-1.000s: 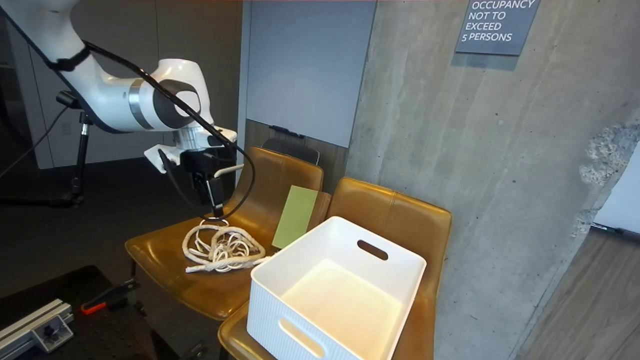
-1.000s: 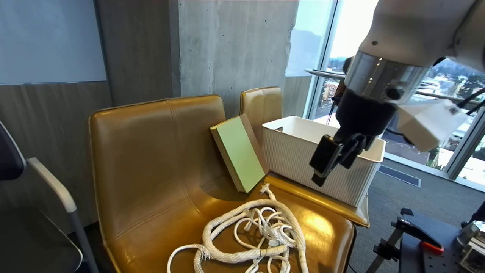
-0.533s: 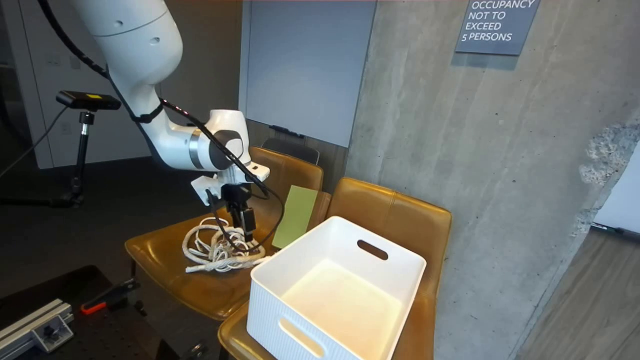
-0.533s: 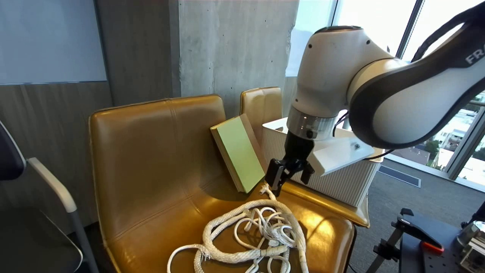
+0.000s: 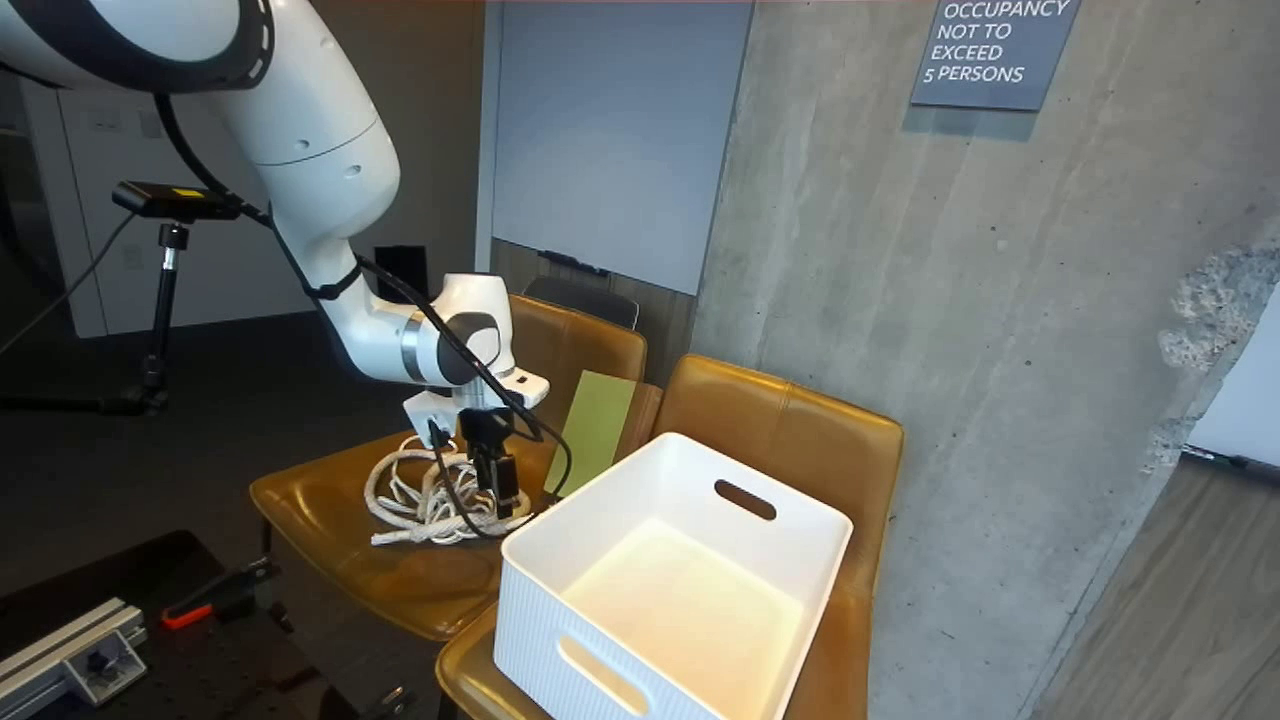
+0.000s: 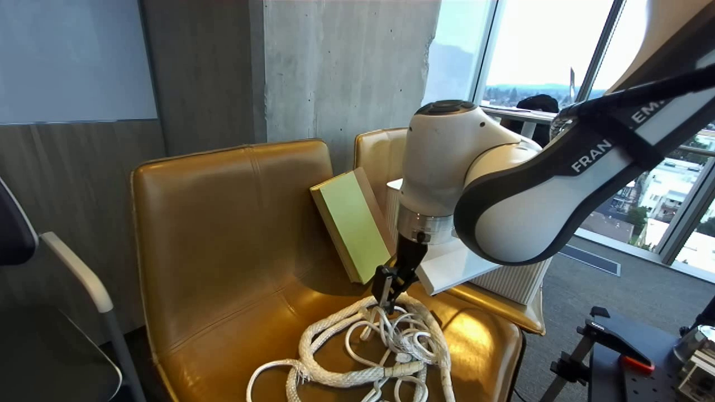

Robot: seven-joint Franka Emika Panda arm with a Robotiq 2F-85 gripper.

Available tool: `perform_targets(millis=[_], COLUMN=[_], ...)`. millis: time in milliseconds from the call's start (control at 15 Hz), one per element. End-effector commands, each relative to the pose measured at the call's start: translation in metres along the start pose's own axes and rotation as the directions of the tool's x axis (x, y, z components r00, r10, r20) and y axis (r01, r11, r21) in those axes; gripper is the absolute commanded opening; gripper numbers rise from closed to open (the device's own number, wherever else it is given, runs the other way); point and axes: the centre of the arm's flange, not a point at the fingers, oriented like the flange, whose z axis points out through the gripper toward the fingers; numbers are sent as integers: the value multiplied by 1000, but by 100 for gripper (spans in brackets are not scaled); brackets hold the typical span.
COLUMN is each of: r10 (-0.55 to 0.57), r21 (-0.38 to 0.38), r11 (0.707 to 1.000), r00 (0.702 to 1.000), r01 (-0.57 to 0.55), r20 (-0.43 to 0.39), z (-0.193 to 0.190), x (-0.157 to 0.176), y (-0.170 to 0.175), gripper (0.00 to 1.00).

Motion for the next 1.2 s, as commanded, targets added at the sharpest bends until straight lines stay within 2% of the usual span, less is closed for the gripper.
perform_targets(millis=[0, 267, 333, 533, 600, 1067, 1133], r10=[17, 35, 36, 37, 36, 11, 1], r21=[-15, -30, -30, -30, -30, -21, -19], r11=[1000, 999, 999, 999, 999, 1000, 1000], r00=[1000, 999, 999, 999, 999, 1000, 1000], r01=[-17, -35, -36, -36, -35, -11, -1], r20=[-11, 7, 14, 33, 37, 28, 26], z=[6, 23, 27, 37, 39, 23, 19], x=[16, 13, 11, 4, 2, -4, -7], y=[12, 23, 22, 18, 15, -2, -8], gripper=[100, 99, 81, 62, 52, 2, 0])
